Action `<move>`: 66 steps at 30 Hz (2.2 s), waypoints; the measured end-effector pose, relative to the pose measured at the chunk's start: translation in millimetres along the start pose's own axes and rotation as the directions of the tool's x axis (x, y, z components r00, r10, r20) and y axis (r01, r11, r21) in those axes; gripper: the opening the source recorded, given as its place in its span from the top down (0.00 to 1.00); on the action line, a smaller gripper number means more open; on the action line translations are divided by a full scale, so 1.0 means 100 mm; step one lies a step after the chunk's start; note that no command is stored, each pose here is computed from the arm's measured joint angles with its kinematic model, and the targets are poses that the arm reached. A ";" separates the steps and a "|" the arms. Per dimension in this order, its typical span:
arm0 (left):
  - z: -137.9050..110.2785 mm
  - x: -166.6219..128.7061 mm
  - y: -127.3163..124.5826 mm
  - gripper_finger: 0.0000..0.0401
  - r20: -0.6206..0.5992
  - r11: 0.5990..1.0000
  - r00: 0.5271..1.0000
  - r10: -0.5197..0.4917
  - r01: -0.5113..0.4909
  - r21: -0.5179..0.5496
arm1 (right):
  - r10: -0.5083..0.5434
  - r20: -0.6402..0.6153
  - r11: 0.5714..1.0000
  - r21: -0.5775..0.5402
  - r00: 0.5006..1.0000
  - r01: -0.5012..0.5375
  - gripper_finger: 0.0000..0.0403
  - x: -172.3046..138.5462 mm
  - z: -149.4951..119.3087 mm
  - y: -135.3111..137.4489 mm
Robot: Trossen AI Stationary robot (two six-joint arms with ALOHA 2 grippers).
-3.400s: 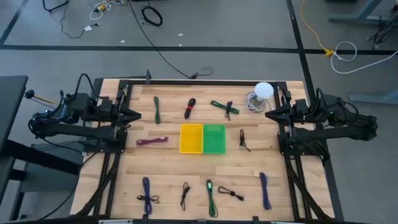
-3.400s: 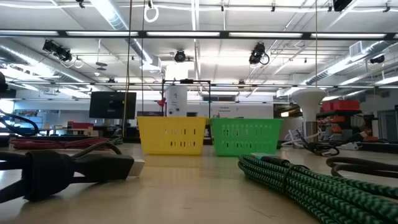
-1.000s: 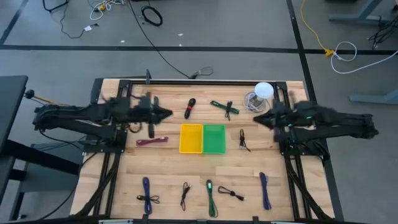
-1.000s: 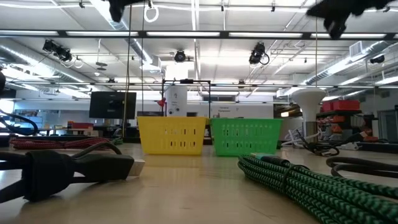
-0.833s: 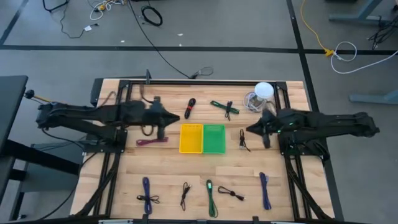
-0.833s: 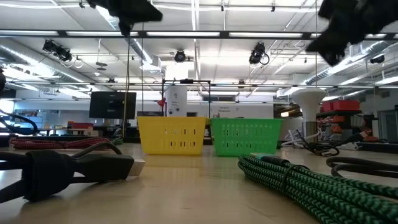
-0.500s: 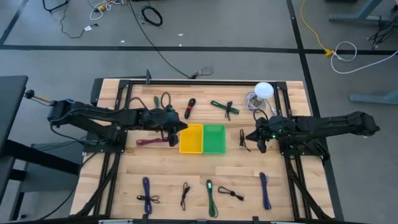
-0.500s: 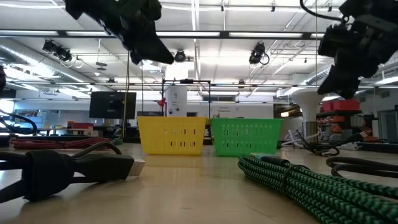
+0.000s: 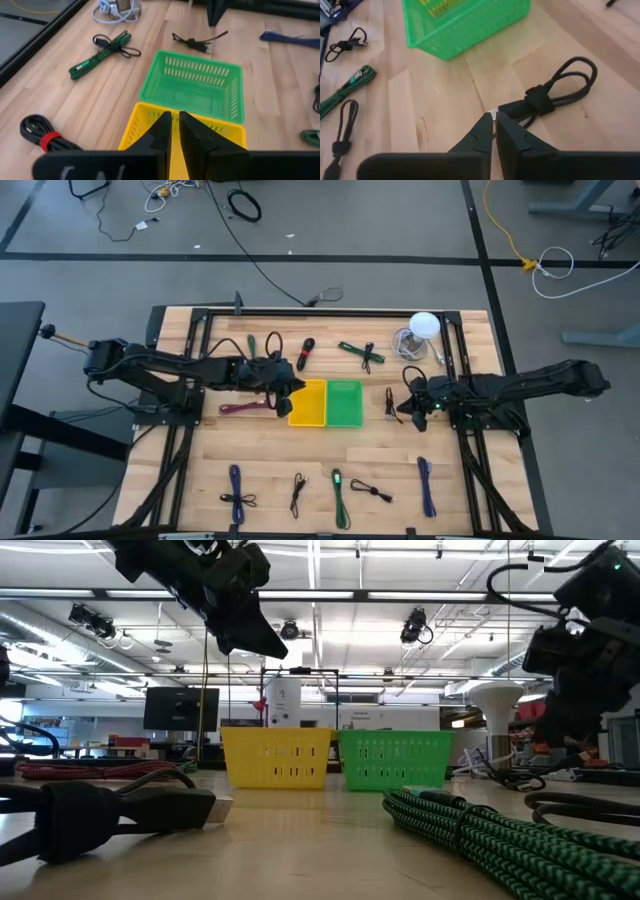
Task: Pick & Place USB Port
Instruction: Put the black charger cable into the green basket
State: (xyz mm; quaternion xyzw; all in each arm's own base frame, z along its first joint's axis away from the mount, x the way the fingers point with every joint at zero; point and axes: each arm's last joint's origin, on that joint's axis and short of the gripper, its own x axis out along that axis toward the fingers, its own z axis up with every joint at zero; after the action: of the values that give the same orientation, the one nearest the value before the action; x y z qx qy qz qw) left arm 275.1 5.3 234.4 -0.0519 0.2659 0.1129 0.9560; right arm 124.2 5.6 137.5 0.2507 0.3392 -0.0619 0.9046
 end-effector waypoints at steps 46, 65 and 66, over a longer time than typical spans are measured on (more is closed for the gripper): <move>0.02 0.00 -0.01 0.90 0.020 0.999 1.000 -0.005 0.004 0.053 | -0.168 0.095 0.984 0.078 0.981 0.161 0.70 0.36 -0.09 -0.23; 0.02 0.00 -0.01 0.90 0.020 0.999 1.000 -0.005 0.004 0.051 | -0.092 0.006 0.996 0.017 0.996 0.091 0.86 0.69 0.13 -0.10; 0.02 0.00 -0.01 0.90 0.020 0.999 1.000 -0.005 0.004 0.048 | -0.090 0.000 0.996 -0.002 0.996 0.090 0.92 0.71 0.15 -0.09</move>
State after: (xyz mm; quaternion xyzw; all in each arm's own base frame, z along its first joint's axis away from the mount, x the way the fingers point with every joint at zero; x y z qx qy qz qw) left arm 275.9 4.7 236.4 -0.0282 0.2589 0.1046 0.9598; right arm 184.8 -5.6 97.4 0.2341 0.3501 -0.1021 0.9012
